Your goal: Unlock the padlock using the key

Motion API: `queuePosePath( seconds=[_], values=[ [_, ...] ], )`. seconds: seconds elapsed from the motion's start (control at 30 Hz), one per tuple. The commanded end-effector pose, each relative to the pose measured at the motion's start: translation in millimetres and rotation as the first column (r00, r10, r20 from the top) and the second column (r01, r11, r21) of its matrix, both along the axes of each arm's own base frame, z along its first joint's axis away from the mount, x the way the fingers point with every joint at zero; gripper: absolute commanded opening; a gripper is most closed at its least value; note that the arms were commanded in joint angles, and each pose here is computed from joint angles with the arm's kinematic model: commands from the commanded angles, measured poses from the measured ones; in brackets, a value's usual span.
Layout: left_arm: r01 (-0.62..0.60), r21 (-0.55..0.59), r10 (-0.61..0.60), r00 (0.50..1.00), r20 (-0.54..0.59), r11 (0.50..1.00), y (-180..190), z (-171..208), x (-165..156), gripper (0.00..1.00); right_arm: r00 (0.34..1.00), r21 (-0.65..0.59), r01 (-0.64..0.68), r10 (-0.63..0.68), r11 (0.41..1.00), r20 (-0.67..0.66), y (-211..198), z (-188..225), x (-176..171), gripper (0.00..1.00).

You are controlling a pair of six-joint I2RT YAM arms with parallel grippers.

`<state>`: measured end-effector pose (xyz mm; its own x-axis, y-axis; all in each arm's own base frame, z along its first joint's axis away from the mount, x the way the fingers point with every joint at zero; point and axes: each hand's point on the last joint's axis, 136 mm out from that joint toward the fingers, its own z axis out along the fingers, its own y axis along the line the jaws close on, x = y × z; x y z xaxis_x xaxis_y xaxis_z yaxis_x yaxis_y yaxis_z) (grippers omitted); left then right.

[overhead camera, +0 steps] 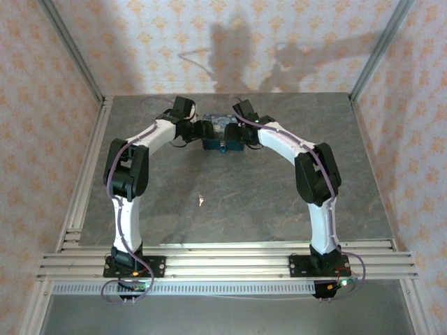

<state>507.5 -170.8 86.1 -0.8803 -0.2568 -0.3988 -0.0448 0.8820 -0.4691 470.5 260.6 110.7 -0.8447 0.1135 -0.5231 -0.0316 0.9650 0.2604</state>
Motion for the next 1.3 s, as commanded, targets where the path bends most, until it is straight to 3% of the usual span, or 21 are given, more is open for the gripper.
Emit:
queuePosePath(
  seconds=[0.0, 0.17, 0.33, 0.4, 0.53, 0.63, 0.87, 1.27],
  values=[
    [0.001, 0.163, 0.003, 1.0, -0.027, 0.987, 26, 20, -30, 0.69, 0.998, -0.021, 0.027, -0.026, 0.999, 0.056, -18, 44, -16, 0.76],
    [-0.075, 0.29, 0.088, 0.996, -0.031, 0.954, 63, 36, -74, 0.71, 0.998, 0.027, 0.049, -0.05, 0.998, 0.032, -25, 46, -44, 0.76],
    [-0.127, 0.308, 0.167, 0.98, -0.107, 0.943, 83, 19, -135, 0.69, 1.0, 0.01, 0.003, -0.003, 1.0, -0.024, -14, 28, -82, 0.75],
    [-0.144, 0.284, 0.194, 0.968, -0.16, 0.948, 85, 4, -163, 0.63, 0.997, 0.012, -0.056, 0.057, 0.998, -0.057, 4, 18, -102, 0.74],
    [-0.194, 0.176, 0.235, 0.939, -0.25, 0.965, 71, -19, -205, 0.43, 0.983, 0.032, -0.125, 0.128, 0.992, -0.135, 33, -3, -137, 0.71],
    [-0.217, 0.119, 0.241, 0.935, -0.262, 0.969, 50, -26, -225, 0.4, 0.977, 0.059, -0.138, 0.146, 0.989, -0.159, 46, -15, -153, 0.68],
    [-0.241, 0.082, 0.254, 0.926, -0.278, 0.967, 18, -37, -242, 0.36, 0.972, 0.063, -0.16, 0.169, 0.985, -0.166, 55, -21, -166, 0.66],
    [-0.309, -0.01, 0.292, 0.906, -0.306, 0.951, -4, -56, -232, 0.27, 0.972, 0.038, -0.165, 0.169, 0.986, -0.165, 46, -26, -172, 0.65]
  ],
)
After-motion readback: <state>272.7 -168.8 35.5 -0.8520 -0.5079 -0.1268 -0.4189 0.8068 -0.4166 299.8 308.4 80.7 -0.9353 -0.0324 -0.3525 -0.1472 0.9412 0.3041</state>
